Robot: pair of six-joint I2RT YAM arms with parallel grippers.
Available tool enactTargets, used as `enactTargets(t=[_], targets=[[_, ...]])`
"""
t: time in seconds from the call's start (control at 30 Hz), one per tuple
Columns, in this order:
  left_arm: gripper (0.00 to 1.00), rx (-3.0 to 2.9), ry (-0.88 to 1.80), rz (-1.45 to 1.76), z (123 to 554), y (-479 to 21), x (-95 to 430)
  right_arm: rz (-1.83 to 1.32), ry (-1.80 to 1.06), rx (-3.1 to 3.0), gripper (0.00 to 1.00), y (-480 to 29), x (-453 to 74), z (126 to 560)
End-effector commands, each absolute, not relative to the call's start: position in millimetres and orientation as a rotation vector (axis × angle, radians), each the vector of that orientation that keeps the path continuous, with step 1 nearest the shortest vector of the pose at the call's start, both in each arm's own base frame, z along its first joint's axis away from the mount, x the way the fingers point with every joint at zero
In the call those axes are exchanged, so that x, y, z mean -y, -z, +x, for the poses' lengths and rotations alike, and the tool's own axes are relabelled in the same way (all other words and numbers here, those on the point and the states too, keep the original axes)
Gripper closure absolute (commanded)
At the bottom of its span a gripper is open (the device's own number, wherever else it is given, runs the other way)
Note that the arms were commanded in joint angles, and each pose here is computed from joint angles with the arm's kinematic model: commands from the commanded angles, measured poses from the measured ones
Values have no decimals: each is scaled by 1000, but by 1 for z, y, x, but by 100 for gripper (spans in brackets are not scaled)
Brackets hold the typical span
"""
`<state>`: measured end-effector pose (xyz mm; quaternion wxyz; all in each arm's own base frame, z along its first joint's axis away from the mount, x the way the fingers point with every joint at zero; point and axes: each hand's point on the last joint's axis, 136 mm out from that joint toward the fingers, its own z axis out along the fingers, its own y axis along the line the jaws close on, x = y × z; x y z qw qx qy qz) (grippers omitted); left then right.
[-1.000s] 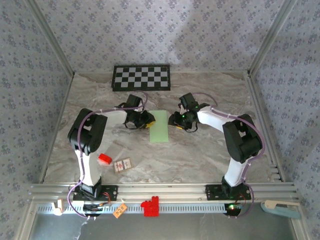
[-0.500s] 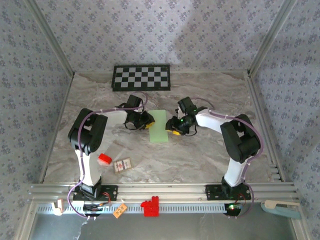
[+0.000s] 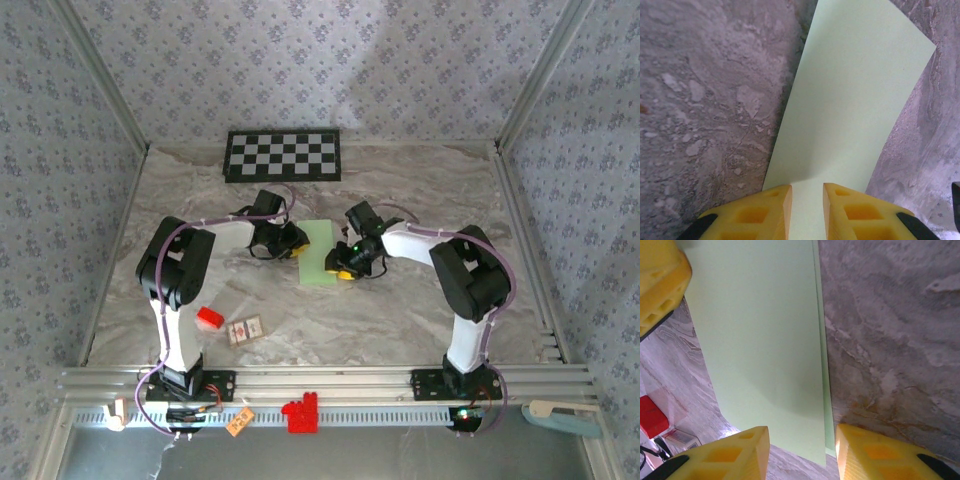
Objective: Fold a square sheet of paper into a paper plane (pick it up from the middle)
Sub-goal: Fold the triangle a second time at the center of the table.
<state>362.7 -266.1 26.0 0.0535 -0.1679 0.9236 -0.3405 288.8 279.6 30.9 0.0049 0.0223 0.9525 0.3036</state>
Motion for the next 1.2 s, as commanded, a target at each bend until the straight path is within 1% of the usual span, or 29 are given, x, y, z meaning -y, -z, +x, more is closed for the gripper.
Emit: enactTargets(t=[0.0,0.17,0.33,0.53,0.73,0.93,1.17], targets=[[75,-2891,918,-559,349,2,254,99,-970,-3025,59,-25,-279,279],[75,-2889,920,-560,349,1,254,87,-1067,-3004,62,-31,-288,276],[76,-2886,922,-558,350,1,254,131,-1161,-2933,64,-40,-291,282],[76,-2884,928,-555,350,-1,255,169,-1200,-2883,69,-44,-289,287],[76,-2885,929,-553,349,-1,255,201,-1196,-2864,71,-46,-284,288],[76,-2882,933,-549,349,-2,255,221,-1238,-2873,75,-46,-285,283],[76,-2873,944,-542,350,-7,256,283,-1259,-2879,83,-42,-285,280]])
